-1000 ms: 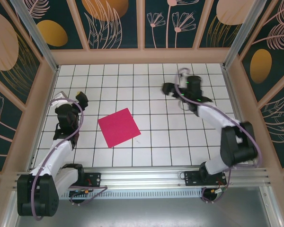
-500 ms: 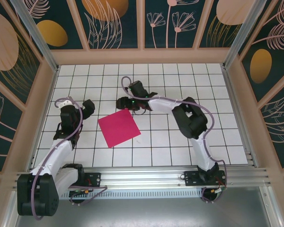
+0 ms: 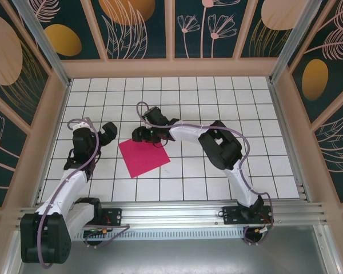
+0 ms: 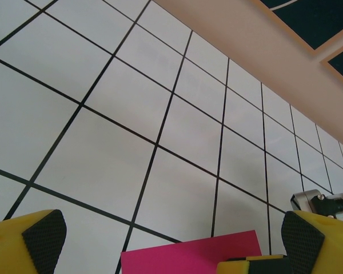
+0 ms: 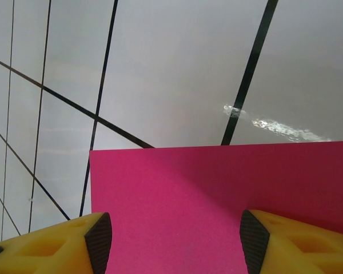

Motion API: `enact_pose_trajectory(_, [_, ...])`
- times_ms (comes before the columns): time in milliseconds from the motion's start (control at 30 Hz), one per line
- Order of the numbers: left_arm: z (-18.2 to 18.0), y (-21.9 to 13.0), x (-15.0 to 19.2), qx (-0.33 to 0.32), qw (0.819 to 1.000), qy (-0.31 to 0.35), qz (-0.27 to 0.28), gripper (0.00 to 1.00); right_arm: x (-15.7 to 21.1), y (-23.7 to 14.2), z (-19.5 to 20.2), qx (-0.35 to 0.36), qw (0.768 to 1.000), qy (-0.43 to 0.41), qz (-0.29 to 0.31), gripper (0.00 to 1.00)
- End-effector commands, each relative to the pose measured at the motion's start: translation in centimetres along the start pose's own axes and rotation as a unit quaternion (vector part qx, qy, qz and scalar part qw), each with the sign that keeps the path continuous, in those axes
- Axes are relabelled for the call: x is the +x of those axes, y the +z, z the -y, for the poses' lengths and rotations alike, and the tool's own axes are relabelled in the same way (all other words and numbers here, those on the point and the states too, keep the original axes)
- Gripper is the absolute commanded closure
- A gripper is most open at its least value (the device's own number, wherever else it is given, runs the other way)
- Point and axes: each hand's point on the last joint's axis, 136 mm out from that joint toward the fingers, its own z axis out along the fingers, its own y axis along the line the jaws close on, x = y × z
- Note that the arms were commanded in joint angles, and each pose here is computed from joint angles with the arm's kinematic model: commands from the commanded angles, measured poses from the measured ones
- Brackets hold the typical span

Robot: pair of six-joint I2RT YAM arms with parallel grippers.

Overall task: Fold a paper plane with a square sheet of paper (pick it up from the middle)
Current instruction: Move the square sheet of paper to the center of the table.

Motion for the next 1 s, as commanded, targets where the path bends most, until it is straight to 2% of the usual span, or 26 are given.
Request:
enact_pose_trajectory(0, [0.9,-0.2,0.0,0.021,1.0,0.011,-0.011,0.02,2.1,0.1,6.9,0.113,0.992,0.046,-0.025,0.36])
enact_pose_trajectory(300, [2.3,-0.1,2.5,0.081,0.995,-0.019,-0.061,0.01,1.5,-5.4,14.3,0.203,0.975,0.084,0.01,0.37])
enact_pose_trajectory(433, [4.2,0.1,3.5,0.14,0.985,-0.045,-0.086,0.01,1.2,-8.3,16.9,0.219,0.971,0.089,0.021,0.38])
enact_pose_trajectory(567, [4.9,1.1,4.8,0.148,0.98,-0.047,-0.126,0.01,1.3,-10.7,19.9,0.255,0.961,0.101,0.017,0.39])
enact_pose_trajectory(667, [6.2,1.5,5.1,0.156,0.977,-0.042,-0.138,0.01,0.7,-12.6,20.4,0.278,0.953,0.114,0.031,0.39])
enact_pose_trajectory(767, [8.1,2.0,6.2,0.165,0.974,-0.021,-0.156,0.01,-0.6,-14.4,18.7,0.276,0.95,0.131,0.056,0.39])
enact_pose_trajectory(867, [8.9,2.6,7.1,0.164,0.97,-0.025,-0.176,0.01,-1.8,-15.7,16.0,0.267,0.955,0.096,0.082,0.38])
enact_pose_trajectory(967, [9.1,2.6,7.1,0.16,0.972,-0.026,-0.17,0.02,-1.8,-16.5,15.8,0.3,0.95,0.061,0.069,0.35])
